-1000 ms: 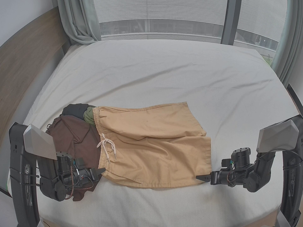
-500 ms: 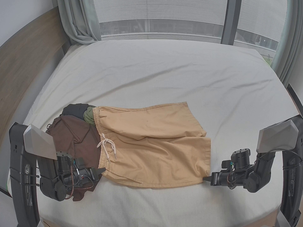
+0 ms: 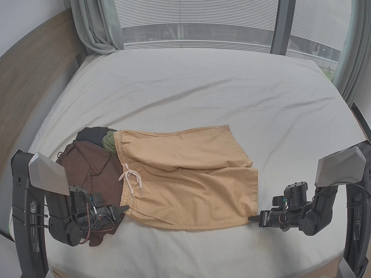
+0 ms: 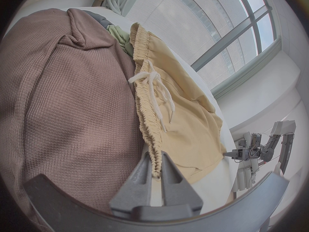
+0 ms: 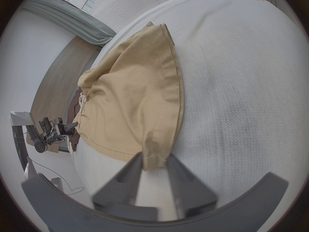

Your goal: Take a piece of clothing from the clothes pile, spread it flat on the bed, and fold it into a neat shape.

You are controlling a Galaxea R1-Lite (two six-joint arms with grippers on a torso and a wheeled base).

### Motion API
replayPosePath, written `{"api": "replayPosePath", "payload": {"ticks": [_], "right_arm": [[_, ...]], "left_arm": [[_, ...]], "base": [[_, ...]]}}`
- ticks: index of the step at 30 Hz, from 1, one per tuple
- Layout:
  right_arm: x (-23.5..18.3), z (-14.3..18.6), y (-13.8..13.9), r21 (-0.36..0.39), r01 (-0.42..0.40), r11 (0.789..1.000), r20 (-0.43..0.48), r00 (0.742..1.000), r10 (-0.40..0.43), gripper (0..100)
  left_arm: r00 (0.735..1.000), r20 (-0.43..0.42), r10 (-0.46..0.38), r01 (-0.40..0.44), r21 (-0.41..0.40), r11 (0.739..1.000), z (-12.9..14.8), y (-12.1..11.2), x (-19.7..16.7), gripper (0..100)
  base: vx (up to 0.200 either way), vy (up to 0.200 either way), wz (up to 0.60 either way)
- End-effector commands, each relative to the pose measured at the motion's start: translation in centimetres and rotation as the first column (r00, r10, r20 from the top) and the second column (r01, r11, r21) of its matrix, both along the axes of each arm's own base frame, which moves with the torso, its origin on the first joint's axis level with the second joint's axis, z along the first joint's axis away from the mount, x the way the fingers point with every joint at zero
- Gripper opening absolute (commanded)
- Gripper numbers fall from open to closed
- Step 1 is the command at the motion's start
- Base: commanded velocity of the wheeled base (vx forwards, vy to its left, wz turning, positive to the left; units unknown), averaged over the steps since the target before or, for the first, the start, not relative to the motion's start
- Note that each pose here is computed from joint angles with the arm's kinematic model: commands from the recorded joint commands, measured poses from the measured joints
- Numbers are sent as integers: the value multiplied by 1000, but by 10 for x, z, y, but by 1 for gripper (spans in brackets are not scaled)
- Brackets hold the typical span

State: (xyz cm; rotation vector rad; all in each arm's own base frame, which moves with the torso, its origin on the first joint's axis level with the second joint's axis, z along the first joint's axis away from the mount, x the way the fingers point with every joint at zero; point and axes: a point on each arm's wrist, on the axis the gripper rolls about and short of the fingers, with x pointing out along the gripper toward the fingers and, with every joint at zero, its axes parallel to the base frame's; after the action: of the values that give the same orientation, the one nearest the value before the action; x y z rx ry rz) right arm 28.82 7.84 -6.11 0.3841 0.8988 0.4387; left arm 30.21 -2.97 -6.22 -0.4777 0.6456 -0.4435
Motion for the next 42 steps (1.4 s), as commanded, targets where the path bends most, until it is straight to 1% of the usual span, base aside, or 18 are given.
{"api": "replayPosePath", "payload": {"ticks": [1, 8, 9, 14, 15, 17, 24, 25, 38, 42], "right_arm": [[0, -1, 1, 1, -2, 1000, 1, 1000, 2, 100], [1, -1, 1, 12, -4, 1000, 4, 1000, 4, 100], [2, 0, 1, 24, -8, 1000, 6, 1000, 8, 100], [5, 1, -3, 54, 20, 998, -9, 1000, -20, 100], [4, 2, -4, 82, 29, 996, -29, 999, -27, 100], [4, 3, -5, 99, 32, 995, -34, 999, -29, 100], [5, 3, -6, 109, 43, 993, -41, 998, -39, 100], [5, 3, -6, 109, 43, 993, -44, 998, -39, 0], [4, 4, -7, 109, 45, 993, -42, 998, -40, 0], [-2, 20, -8, 111, 42, 993, -22, 999, -39, 0]], "left_arm": [[1000, 1, 3, -3, -1, 1000, 0, 1, 0, 0], [1000, 1, 9, -9, -1, 1000, 0, 3, 0, 0], [1000, 3, 11, -11, -1, 1000, 1, 3, 1, 0], [1000, 3, 11, -11, -1, 1000, 1, 3, 1, 0], [1000, 5, 10, -10, 0, 1000, 1, 3, 1, 0], [1000, 4, 11, -11, 1, 1000, 1, 3, 1, 0], [1000, 5, 11, -11, 0, 1000, 1, 4, 1, 0], [1000, 5, 13, -13, 1, 1000, 1, 4, 1, 0], [999, 9, 30, -30, -4, 1000, 2, 9, 2, 0], [999, 34, 38, -37, -11, 999, 12, 11, 3, 0]], "base": [[0, 0, 0], [0, 0, 0], [0, 0, 0], [0, 0, 0], [0, 0, 0], [0, 0, 0], [0, 0, 0], [0, 0, 0], [0, 0, 0], [0, 0, 0]]}}
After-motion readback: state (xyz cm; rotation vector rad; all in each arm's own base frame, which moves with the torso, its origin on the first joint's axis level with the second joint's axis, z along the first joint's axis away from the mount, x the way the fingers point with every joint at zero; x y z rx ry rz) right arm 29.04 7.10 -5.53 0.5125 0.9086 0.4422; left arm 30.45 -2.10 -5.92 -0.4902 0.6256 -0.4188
